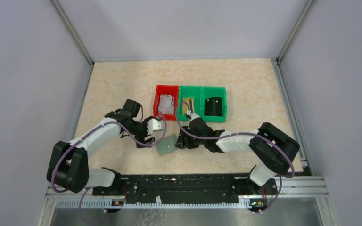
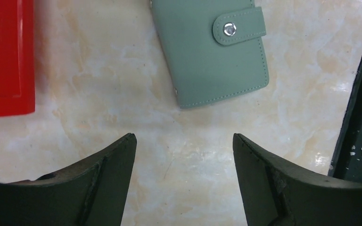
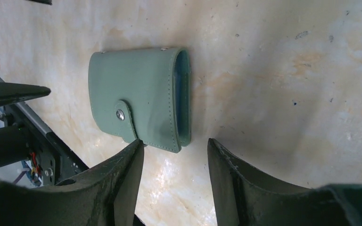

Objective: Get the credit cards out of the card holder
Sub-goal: Move the card holder to the center of the board.

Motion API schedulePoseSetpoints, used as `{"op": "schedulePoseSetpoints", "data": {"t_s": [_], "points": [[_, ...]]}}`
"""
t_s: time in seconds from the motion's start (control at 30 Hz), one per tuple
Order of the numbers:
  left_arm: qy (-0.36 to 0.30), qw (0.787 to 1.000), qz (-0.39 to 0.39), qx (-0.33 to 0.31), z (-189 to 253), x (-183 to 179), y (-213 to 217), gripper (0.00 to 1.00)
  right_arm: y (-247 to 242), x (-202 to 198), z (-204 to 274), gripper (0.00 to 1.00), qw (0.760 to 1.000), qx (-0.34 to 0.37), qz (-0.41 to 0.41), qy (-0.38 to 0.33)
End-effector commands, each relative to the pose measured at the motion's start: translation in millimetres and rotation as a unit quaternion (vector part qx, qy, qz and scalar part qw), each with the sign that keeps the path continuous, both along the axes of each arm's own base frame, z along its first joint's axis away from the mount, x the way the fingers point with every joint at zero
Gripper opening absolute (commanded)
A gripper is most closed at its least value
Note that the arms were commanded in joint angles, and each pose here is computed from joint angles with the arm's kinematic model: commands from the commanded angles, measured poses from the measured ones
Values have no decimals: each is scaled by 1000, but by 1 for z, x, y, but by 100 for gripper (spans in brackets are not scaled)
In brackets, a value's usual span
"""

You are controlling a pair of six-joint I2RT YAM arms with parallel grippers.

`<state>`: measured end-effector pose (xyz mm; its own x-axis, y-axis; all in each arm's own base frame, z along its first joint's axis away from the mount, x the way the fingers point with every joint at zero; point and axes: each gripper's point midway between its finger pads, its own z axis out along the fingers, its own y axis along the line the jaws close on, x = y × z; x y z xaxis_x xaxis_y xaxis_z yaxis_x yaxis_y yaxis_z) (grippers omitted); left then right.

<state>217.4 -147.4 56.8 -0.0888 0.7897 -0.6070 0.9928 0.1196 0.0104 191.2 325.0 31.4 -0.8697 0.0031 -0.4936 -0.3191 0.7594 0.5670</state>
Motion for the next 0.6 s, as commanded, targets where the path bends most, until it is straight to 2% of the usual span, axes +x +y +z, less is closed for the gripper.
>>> {"op": "schedulePoseSetpoints", "data": {"t_s": [0.0, 0.1, 0.23, 0.4, 0.57], "points": [[-38, 997, -60, 29, -8, 0, -15, 78, 17, 11, 13, 51, 999, 30, 7, -11], [-39, 992, -108, 59, -21, -21, -21, 77, 24, 11, 16, 49, 999, 41, 16, -8], [-43, 988, -122, 89, -41, -25, -23, 73, 29, 8, 12, 48, 999, 47, 22, 8], [-62, 989, -114, 77, -44, -19, -38, 62, 40, 2, 13, 42, 996, 82, 29, 31], [-59, 987, -129, 81, -56, -37, -41, 55, 52, -2, 31, 39, 989, 135, 47, 39]]}}
